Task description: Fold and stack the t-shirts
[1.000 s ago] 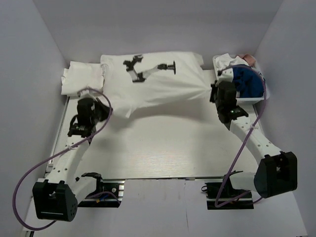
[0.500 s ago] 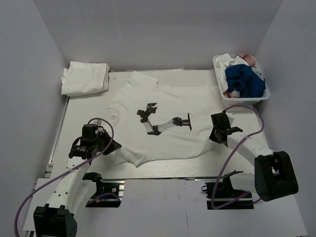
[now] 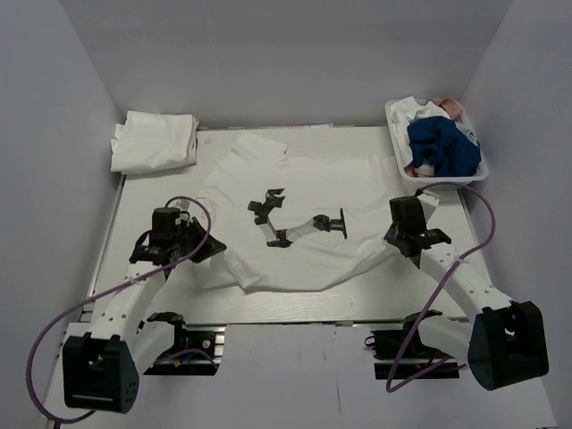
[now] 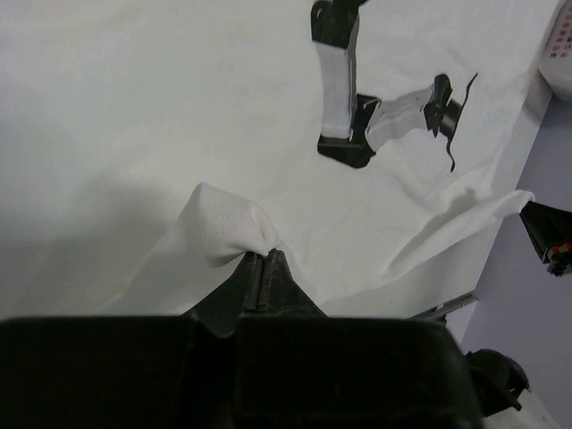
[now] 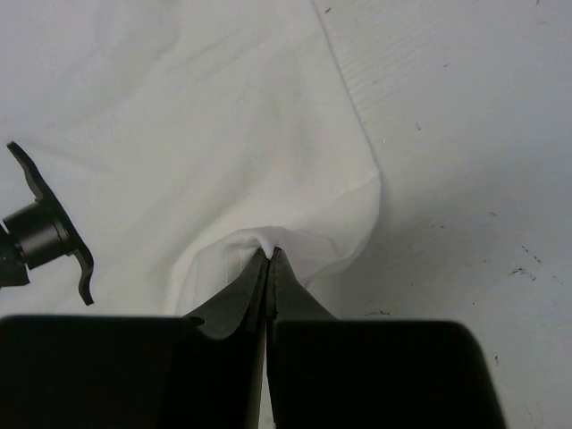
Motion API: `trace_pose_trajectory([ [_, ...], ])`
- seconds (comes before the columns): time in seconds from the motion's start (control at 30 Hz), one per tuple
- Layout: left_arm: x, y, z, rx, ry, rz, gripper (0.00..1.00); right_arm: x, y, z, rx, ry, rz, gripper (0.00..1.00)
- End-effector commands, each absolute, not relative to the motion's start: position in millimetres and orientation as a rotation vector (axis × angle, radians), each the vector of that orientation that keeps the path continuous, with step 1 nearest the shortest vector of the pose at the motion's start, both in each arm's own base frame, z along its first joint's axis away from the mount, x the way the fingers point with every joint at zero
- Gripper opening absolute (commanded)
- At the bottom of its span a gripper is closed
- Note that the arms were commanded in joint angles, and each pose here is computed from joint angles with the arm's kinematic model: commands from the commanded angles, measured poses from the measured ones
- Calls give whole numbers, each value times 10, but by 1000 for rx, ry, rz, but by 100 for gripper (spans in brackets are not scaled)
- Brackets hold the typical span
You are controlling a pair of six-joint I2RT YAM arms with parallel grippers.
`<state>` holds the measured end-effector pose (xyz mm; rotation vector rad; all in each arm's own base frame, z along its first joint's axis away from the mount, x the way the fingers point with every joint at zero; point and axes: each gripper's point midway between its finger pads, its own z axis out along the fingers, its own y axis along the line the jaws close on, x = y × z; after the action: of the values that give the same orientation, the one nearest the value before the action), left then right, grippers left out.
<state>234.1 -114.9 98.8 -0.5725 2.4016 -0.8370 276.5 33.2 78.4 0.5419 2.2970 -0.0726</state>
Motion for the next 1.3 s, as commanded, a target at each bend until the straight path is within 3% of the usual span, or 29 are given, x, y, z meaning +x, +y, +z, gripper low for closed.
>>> trace_pose_trajectory([
  [0.0, 2837, -1156, 1442, -517, 2245, -836, 0, 2933, 215, 1073, 642, 2190, -106, 0],
  [0.57, 4132, -850, 1597, -590, 2126, -600, 0, 3326, -189, 1019, 801, 2169, -291, 0],
  [0.77, 4602, -891, 1195, -575, 2235, -561, 0, 3638, -147, 903, 705, 2197, -284, 0],
  [0.8, 4657, -875, 1095, -587, 2251, -543, 5, 3696, -187, 886, 711, 2186, -315, 0],
  [0.83, 4718, -901, 1033, -584, 2260, -554, 16, 3708, -200, 810, 719, 2201, -343, 9],
  [0.87, 4818, -927, 889, -571, 2297, -554, 36, 3816, -229, 871, 737, 2177, -363, 19],
  [0.97, 4900, -890, 809, -613, 2371, -500, 44, 3769, -313, 906, 773, 2210, -483, 38],
  [1.0, 4910, -872, 796, -621, 2379, -484, 46, 3771, -317, 937, 762, 2213, -492, 68],
  [1.03, 4900, -816, 824, -635, 2372, -446, 46, 3789, -301, 1020, 754, 2201, -477, 75],
  [1.07, 4893, -789, 893, -638, 2359, -431, 50, 3791, -266, 1060, 736, 2217, -454, 88],
  [1.1, 4864, -755, 1075, -635, 2319, -421, 55, 3771, -249, 1067, 729, 2223, -443, 90],
  [1.13, 4813, -726, 1111, -637, 2305, -409, 96, 3742, -222, 1168, 705, 2210, -419, 90],
  [1.27, 4563, -799, 1425, -571, 2254, -430, 100, 3703, 213, 1122, 544, 2273, -117, 90],
])
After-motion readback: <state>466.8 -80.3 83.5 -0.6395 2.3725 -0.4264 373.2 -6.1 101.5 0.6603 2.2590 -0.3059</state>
